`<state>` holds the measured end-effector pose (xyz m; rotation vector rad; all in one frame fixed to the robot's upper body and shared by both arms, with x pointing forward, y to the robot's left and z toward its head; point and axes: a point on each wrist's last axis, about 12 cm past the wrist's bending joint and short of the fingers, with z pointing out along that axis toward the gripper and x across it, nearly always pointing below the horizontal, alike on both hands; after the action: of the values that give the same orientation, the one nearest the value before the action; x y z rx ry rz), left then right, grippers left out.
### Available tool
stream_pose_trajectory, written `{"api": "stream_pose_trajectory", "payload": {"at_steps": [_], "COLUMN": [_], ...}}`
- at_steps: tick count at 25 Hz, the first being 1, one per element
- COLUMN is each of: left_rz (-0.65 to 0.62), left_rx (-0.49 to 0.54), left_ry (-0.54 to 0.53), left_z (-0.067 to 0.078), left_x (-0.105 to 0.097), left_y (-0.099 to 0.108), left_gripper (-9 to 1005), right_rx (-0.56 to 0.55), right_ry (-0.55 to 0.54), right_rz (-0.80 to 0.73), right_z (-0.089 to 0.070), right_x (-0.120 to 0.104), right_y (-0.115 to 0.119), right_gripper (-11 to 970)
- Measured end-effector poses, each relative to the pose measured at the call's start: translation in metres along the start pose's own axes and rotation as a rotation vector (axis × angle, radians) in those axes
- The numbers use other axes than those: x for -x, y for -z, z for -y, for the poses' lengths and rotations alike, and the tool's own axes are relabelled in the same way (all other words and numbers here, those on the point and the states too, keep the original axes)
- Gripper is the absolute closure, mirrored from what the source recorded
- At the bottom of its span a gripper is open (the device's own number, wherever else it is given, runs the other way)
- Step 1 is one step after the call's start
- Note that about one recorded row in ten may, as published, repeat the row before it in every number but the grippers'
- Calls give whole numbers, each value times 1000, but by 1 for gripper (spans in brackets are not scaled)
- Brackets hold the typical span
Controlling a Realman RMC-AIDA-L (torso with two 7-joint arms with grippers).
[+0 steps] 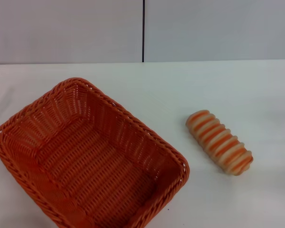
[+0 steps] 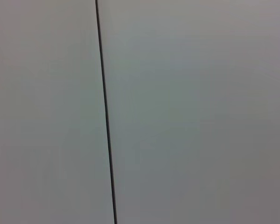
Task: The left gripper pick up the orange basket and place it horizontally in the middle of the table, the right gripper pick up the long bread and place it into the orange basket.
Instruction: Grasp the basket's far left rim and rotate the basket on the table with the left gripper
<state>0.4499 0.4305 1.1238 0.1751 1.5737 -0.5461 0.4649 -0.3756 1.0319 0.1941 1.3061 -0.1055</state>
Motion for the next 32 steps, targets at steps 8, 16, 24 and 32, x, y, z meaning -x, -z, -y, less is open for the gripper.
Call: {"api": "stream_pose_trajectory", "payload": {"at_steps": [8,16,24,32], "left_rz": [-318,-615,-1016,-1198], "left_rx": [-45,-56,-117,-124], "left_ry": [-163,-410,-686,-647], "left_z": [16,58,110,119], "left_x": [61,106,104,87], "left_y": [-56,-108,-164,-177], "left_gripper": [375,352,330,307], "right_rx": [4,1,1,5], "right_ry": [6,3,-2,-2], "right_rz": [8,6,0,-4], "right_z": [1,1,0,-2], "right_x": [2,1,0,0], "right_y": [-2,1,1,-4], "right_gripper": [368,368,369,369]}}
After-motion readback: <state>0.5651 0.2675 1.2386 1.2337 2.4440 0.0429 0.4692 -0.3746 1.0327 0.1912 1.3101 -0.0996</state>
